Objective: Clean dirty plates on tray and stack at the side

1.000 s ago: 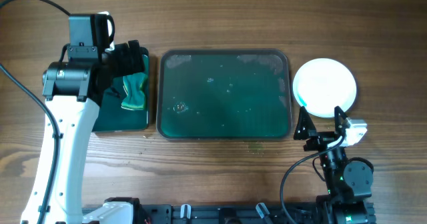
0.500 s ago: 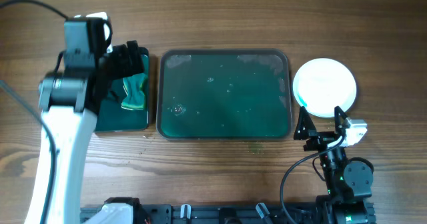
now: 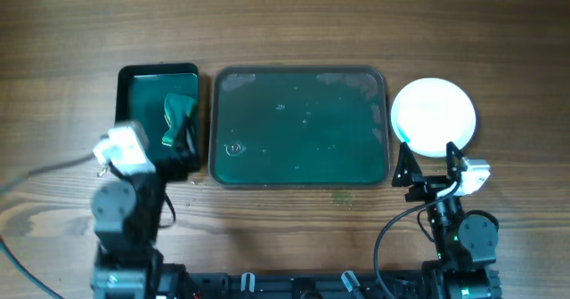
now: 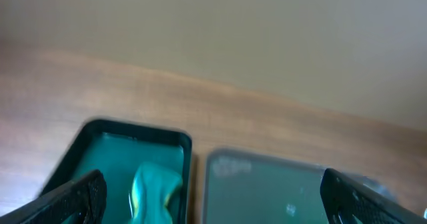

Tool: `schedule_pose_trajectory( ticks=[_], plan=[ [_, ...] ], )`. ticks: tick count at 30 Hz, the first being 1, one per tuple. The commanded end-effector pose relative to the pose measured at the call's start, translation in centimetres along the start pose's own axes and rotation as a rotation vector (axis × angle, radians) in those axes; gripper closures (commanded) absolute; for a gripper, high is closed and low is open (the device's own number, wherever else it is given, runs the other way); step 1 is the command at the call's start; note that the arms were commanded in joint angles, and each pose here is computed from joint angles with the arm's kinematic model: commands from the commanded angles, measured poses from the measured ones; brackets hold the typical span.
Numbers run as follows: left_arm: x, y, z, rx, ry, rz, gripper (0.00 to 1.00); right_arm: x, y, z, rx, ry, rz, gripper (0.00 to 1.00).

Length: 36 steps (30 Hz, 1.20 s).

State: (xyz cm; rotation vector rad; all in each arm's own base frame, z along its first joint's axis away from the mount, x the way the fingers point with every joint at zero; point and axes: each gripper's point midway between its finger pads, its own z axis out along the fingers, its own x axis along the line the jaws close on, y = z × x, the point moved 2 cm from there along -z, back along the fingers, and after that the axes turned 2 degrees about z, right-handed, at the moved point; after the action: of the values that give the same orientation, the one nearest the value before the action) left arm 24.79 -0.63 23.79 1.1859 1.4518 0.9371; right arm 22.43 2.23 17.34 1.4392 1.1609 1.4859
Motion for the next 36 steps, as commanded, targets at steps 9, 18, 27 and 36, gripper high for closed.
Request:
schedule_pose_trajectory(
  ticks=[9, 18, 27, 36],
  plan=[
    [1.3, -6.3, -1.2, -0.101, -0.040, -0.058, 0.00, 0.3, 0.1, -0.1, -0.010, 0.015, -0.018, 0.00],
    [1.6, -6.9, -0.7, -0.173, -0.047, -0.058, 0.00, 0.3, 0.1, -0.1, -0.010, 0.015, -0.018, 0.00],
    [1.6, -8.1, -0.5, -0.119, -0.054, -0.054, 0.00, 0.3, 0.1, -0.1, -0.010, 0.015, -0.018, 0.00],
    [1.6, -8.1, -0.5, -0.118, -0.053, -0.053, 0.00, 0.3, 0.1, -0.1, -0.010, 0.015, -0.018, 0.00]
  ],
)
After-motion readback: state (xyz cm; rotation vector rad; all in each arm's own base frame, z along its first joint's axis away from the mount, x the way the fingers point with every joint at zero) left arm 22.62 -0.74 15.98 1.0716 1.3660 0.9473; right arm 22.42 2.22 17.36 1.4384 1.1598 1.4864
